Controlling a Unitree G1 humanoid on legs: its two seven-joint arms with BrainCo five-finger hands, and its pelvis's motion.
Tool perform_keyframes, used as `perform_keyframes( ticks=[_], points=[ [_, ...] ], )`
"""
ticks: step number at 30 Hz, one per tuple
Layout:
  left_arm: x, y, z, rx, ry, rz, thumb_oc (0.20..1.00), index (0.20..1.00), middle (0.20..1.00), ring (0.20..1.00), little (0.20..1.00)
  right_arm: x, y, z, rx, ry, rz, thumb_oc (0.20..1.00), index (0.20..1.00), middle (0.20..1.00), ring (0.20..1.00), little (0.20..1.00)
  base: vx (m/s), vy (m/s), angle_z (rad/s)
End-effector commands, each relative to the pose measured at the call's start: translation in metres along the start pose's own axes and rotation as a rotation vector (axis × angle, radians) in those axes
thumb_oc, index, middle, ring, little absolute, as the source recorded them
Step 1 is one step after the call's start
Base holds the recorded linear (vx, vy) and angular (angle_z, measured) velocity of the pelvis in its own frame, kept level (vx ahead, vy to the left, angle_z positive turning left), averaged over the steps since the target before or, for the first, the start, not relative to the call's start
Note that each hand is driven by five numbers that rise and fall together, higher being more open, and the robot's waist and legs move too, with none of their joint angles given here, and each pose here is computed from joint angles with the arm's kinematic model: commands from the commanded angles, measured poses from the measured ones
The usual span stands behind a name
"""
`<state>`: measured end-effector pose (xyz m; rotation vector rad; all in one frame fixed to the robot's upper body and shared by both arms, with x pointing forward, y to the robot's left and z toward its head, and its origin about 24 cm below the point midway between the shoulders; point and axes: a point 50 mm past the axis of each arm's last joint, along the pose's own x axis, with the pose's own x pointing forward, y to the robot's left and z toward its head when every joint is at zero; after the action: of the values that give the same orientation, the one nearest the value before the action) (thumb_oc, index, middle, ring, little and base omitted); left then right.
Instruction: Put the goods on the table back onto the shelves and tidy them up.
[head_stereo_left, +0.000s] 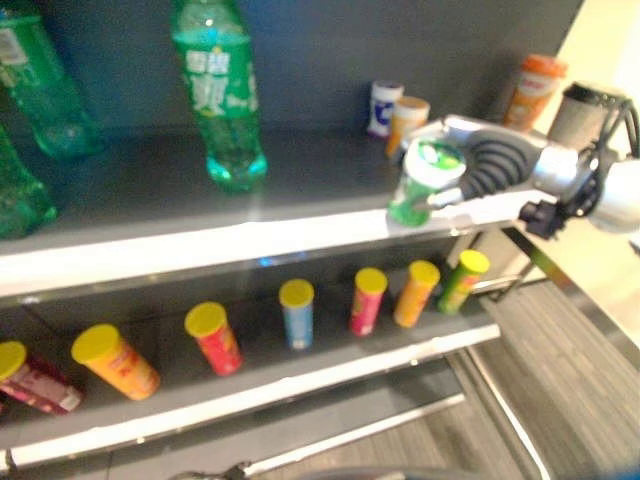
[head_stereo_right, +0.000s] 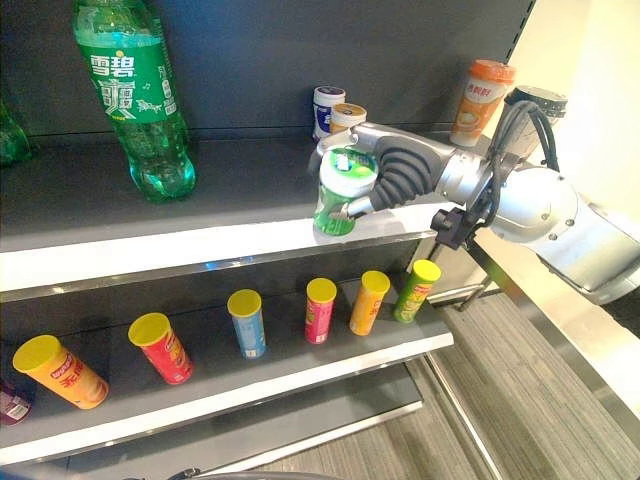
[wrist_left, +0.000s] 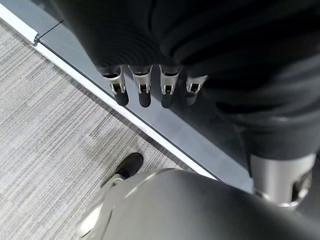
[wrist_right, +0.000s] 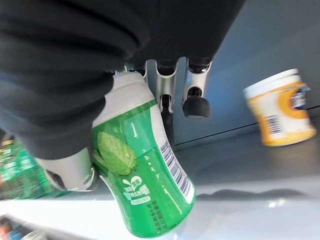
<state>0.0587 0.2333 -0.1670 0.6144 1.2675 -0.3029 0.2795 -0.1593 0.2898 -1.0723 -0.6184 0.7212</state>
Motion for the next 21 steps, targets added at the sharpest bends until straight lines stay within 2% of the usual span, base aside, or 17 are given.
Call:
perform_keyframes(
  ticks=[1, 21],
  points=[
    [-0.001, -0.008, -0.008, 0.021, 0.040, -0.042, 1.000, 1.000, 1.000, 1.000, 1.000, 0.003, -0.028, -0.002, -0.019, 0.021, -0.122, 0.200, 0.200, 0.200, 0.200, 0.200, 0.00, -0.003, 0.07],
    [-0.001, -0.006, -0.006, 0.031, 0.036, -0.052, 1.000, 1.000, 1.000, 1.000, 1.000, -0.005, -0.040, -0.040, -0.070, 0.238, -0.124, 0.200, 0.200, 0.200, 0.200, 0.200, 0.00, -0.001, 0.01]
  ],
)
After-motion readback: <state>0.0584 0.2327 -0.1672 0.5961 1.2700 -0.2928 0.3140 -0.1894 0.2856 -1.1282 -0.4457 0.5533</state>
